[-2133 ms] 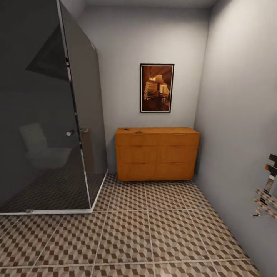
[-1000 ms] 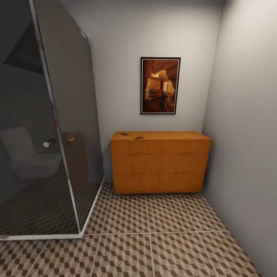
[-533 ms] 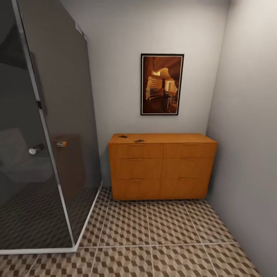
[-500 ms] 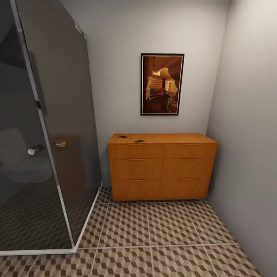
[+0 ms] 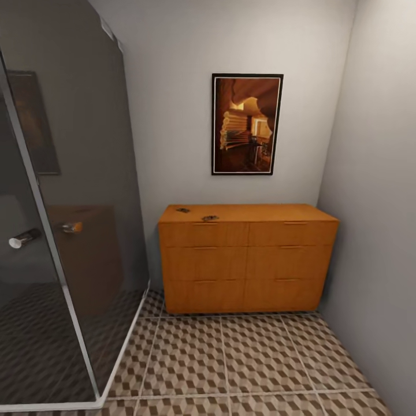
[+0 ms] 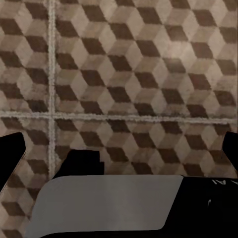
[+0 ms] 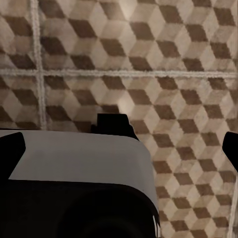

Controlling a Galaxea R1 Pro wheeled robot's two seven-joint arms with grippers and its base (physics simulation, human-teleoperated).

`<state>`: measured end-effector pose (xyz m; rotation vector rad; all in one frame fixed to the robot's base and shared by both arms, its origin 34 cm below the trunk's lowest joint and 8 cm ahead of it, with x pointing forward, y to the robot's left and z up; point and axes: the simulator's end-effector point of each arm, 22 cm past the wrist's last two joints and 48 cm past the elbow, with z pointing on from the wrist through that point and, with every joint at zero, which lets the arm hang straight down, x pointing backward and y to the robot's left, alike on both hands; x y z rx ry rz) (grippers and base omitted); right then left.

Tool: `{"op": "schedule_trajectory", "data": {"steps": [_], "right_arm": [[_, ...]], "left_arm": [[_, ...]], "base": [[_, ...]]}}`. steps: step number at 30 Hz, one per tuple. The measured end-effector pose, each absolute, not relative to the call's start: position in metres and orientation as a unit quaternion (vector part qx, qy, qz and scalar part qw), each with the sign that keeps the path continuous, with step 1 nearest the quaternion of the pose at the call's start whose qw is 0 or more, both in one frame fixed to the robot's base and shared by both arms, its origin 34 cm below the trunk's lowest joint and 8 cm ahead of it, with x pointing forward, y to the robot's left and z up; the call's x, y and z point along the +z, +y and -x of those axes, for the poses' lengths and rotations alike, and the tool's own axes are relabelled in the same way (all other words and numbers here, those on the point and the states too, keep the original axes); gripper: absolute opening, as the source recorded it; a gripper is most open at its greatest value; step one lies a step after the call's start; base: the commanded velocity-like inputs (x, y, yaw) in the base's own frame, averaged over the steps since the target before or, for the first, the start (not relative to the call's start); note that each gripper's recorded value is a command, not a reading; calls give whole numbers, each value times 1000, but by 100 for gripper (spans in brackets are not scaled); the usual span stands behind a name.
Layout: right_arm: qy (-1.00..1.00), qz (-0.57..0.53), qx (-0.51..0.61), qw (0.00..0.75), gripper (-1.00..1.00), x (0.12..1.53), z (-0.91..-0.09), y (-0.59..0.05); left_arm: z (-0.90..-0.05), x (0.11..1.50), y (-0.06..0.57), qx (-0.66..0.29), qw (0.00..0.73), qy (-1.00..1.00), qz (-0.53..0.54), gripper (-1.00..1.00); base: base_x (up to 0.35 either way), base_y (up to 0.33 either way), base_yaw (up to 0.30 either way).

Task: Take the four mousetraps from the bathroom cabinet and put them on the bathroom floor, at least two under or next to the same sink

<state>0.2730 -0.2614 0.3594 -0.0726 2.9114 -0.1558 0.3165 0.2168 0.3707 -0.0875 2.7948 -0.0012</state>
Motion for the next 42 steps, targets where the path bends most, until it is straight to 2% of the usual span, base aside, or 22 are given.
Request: {"op": "schedule_trajectory", "data": {"steps": [42], "right_arm": [[992, 26, -52, 109, 100, 359, -271, -260]], "left_arm": [[-317, 371, 217, 0, 172, 985, 31, 100]], "base": [[323, 0, 0]]}}
